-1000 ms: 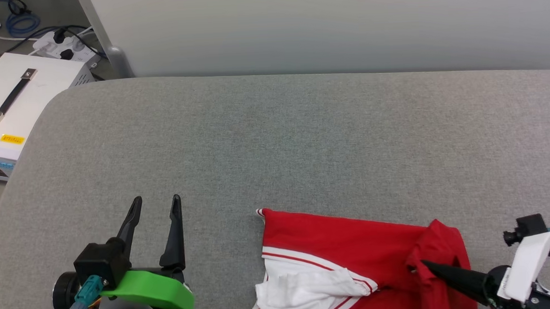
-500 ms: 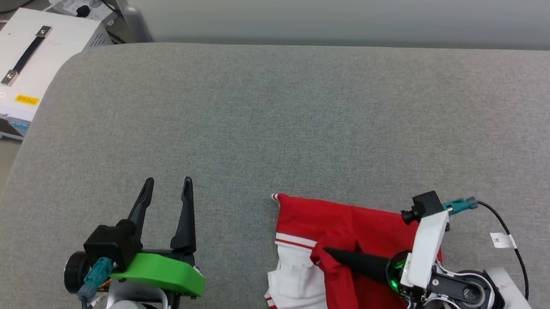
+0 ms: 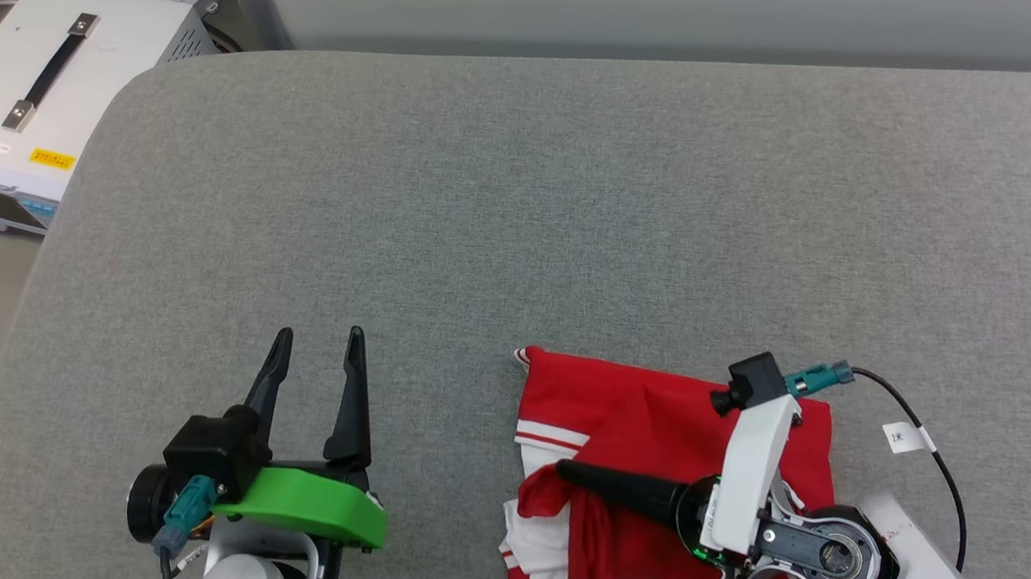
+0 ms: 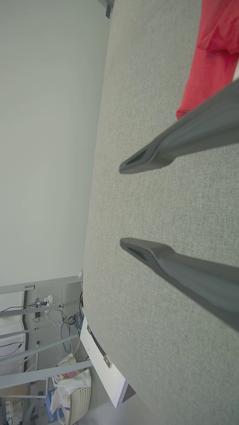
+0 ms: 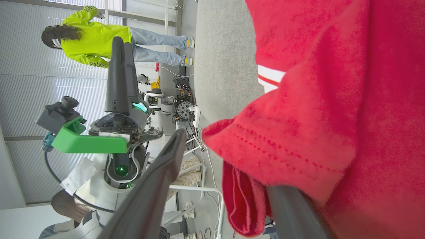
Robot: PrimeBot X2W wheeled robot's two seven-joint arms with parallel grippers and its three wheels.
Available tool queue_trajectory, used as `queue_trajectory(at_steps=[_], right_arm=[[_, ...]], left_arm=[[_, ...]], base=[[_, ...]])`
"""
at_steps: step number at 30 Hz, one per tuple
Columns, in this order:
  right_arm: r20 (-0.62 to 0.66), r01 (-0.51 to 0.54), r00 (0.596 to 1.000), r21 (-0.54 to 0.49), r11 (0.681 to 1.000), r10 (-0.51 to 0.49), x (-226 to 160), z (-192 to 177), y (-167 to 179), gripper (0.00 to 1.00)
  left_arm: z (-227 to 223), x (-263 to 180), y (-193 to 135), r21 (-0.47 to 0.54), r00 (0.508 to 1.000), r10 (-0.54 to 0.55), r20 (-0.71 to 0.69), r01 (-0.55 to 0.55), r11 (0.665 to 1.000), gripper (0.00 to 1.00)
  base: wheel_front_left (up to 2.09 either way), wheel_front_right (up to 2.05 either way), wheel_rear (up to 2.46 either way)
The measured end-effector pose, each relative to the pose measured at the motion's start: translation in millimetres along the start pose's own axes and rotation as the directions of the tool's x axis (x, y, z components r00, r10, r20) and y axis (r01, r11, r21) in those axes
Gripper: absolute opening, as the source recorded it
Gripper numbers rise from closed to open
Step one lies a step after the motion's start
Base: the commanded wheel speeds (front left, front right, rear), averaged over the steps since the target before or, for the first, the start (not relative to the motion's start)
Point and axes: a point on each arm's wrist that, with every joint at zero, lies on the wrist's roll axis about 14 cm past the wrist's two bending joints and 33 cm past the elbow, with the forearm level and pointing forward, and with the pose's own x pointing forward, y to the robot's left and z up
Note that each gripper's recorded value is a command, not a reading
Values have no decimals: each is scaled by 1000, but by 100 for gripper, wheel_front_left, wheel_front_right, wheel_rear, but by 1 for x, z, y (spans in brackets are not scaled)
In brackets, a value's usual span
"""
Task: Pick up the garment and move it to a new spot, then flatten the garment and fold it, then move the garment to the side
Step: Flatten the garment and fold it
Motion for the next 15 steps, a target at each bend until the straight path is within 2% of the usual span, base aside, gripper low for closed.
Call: queue_trajectory(at_steps=[5, 8, 10, 12, 15], right_arm=[[36, 7, 999, -175, 985, -1, -9, 7, 18, 100], [106, 53, 994, -291, 955, -23, -19, 18, 21, 100], [195, 115, 980, -373, 920, -44, -30, 34, 19, 100], [310, 196, 949, -434, 879, -59, -44, 55, 16, 100], [496, 351, 865, -493, 796, -74, -74, 91, 10, 100]], left_arm=[[3, 1, -5, -1, 1000, -18, 10, 18, 1000, 100], [5, 3, -8, -2, 999, -31, 17, 31, 1000, 100], [6, 4, -11, 0, 999, -41, 21, 41, 999, 100], [7, 5, -14, 1, 999, -48, 24, 48, 999, 100], [9, 7, -16, 2, 998, -57, 32, 57, 998, 100]], base=[[0, 0, 0], [0, 0, 0], [0, 0, 0], [0, 0, 0], [0, 0, 0]])
